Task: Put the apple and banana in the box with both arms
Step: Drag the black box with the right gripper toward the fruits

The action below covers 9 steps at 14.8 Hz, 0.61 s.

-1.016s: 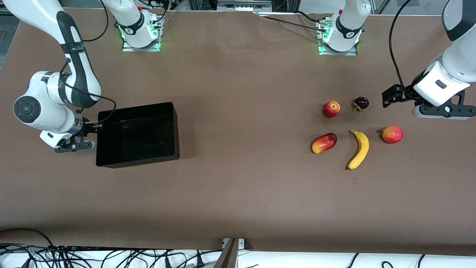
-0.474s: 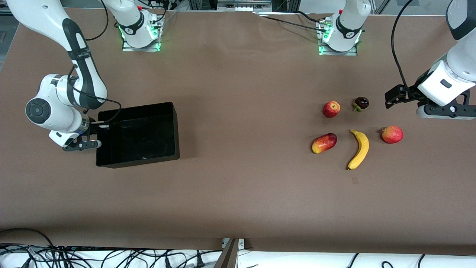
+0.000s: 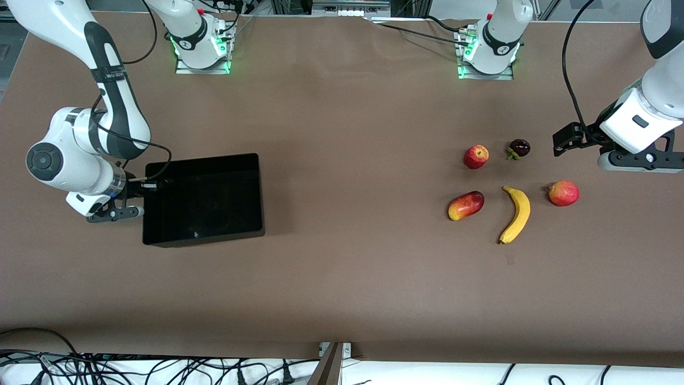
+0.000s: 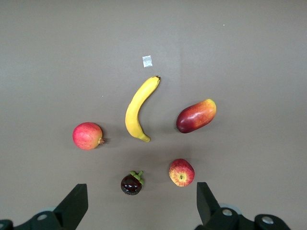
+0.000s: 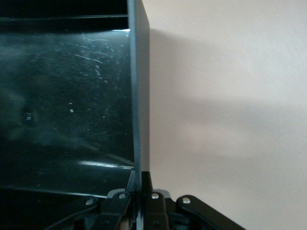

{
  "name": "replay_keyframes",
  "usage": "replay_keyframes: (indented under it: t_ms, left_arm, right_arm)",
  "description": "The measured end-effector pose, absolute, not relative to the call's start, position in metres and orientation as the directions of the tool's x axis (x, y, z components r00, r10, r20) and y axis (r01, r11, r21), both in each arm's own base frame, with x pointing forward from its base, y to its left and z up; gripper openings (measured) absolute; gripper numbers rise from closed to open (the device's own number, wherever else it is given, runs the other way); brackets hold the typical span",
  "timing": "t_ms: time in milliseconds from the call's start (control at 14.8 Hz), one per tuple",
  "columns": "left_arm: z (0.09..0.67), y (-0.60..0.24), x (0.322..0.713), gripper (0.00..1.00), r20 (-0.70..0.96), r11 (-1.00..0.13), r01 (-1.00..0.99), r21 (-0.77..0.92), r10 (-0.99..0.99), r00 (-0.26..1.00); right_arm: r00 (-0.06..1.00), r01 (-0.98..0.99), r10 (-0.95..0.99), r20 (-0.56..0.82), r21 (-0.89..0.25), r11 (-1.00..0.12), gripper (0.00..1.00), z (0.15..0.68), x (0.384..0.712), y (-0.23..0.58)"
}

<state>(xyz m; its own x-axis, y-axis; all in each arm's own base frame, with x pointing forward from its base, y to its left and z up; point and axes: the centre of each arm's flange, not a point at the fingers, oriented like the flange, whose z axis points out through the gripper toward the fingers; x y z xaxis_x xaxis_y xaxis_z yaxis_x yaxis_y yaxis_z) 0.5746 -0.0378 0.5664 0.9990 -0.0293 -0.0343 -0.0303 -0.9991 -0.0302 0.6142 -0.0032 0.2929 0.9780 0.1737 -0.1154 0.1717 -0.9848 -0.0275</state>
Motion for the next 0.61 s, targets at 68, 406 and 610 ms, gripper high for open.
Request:
replay_keyframes:
  t_ms: [68, 406, 610]
  left_arm:
    - [0.566, -0.038, 0.575, 1.0, -0.034, -0.999, -0.03, -0.03, -0.029, 0.999]
    - [0.566, -0.038, 0.575, 1.0, -0.034, -0.999, -0.031, -0.03, -0.03, 0.999]
    - [0.567, -0.038, 0.575, 1.0, -0.034, -0.999, -0.031, -0.03, -0.03, 0.999]
  right_arm:
    - [0.977, 0.18, 0.184, -0.105, -0.05, -0.982, 0.05, 0.307, 0.623, 0.014]
    - [0.986, 0.098, 0.116, -0.12, -0.147, -0.984, 0.05, 0.342, 0.64, 0.138]
    - [0.983, -0.007, 0.025, -0.183, -0.176, -0.984, 0.05, 0.33, 0.617, 0.24]
